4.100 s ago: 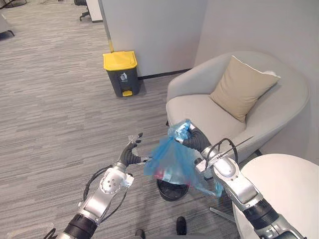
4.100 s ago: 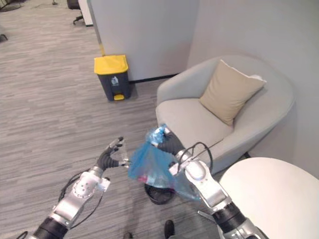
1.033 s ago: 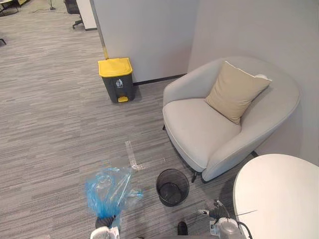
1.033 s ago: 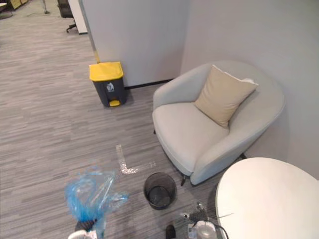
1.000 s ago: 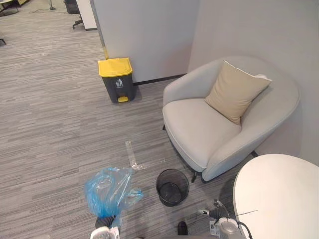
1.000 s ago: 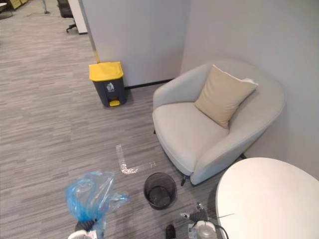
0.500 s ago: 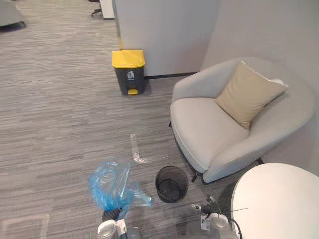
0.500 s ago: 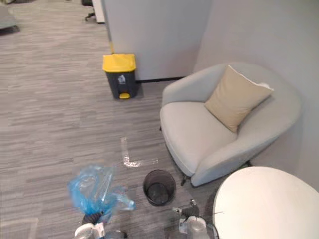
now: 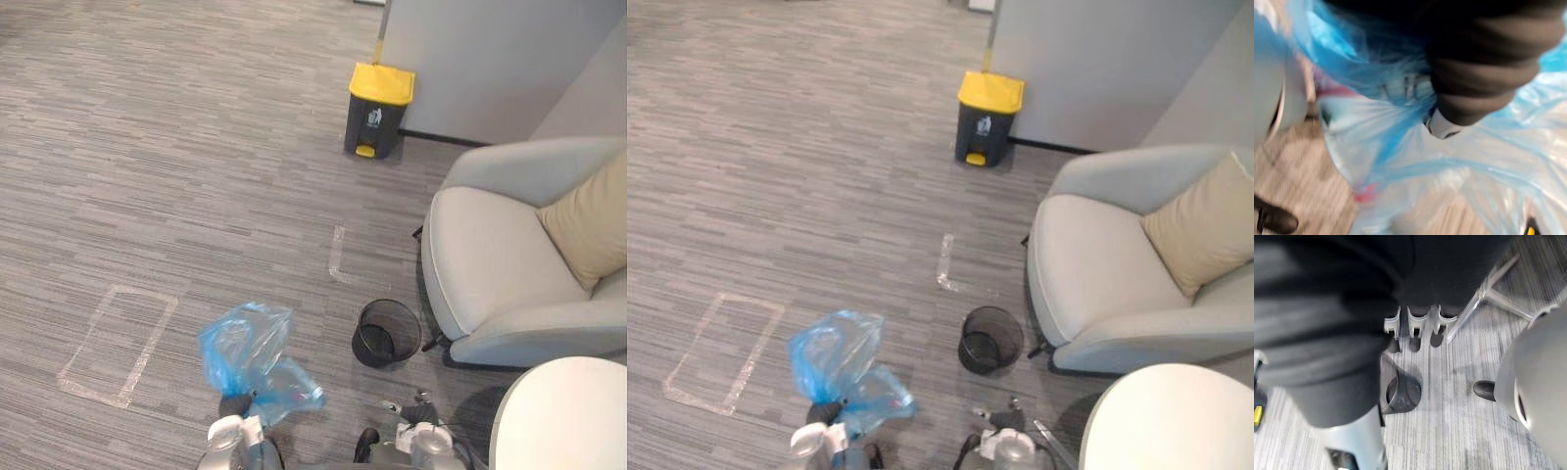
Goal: Gather rubbish on tea table into small bin, then transfer packed bag to large trash can.
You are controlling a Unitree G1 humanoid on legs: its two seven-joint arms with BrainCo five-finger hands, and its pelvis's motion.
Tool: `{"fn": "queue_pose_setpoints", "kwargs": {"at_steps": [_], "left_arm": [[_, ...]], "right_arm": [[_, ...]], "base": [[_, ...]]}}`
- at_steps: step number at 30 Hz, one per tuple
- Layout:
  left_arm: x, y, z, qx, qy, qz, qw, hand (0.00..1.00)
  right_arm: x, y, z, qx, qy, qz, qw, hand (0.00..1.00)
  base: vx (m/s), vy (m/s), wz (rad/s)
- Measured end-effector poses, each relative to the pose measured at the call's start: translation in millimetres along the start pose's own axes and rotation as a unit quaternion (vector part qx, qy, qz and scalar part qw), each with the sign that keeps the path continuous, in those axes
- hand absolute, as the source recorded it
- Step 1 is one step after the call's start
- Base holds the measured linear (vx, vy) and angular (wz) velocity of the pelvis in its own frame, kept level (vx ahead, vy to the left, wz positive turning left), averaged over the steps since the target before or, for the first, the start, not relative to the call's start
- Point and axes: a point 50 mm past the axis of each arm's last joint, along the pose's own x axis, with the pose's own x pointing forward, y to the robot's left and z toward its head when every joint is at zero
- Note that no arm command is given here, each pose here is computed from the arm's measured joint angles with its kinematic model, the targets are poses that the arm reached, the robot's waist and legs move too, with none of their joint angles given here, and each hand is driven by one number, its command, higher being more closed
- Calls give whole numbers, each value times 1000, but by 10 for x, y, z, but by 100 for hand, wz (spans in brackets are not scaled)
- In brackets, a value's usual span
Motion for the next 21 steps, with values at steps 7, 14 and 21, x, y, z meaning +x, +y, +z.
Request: {"fn": "queue_pose_setpoints", "kwargs": {"at_steps": [7,14,21], "left_arm": [[-16,102,-132,23,21,7,999,100],[-11,210,-109,15,16,24,999,100],[32,83,-51,11,17,10,1000,100]], "right_arm": [[31,3,-32,-11,17,-1,1000,0],[14,-12,2,-7,0,-2,1000,0],[47,-60,61,9,-4,-13,1000,0]], "base": [[1,93,14],[124,11,50],[402,-140,20]]}}
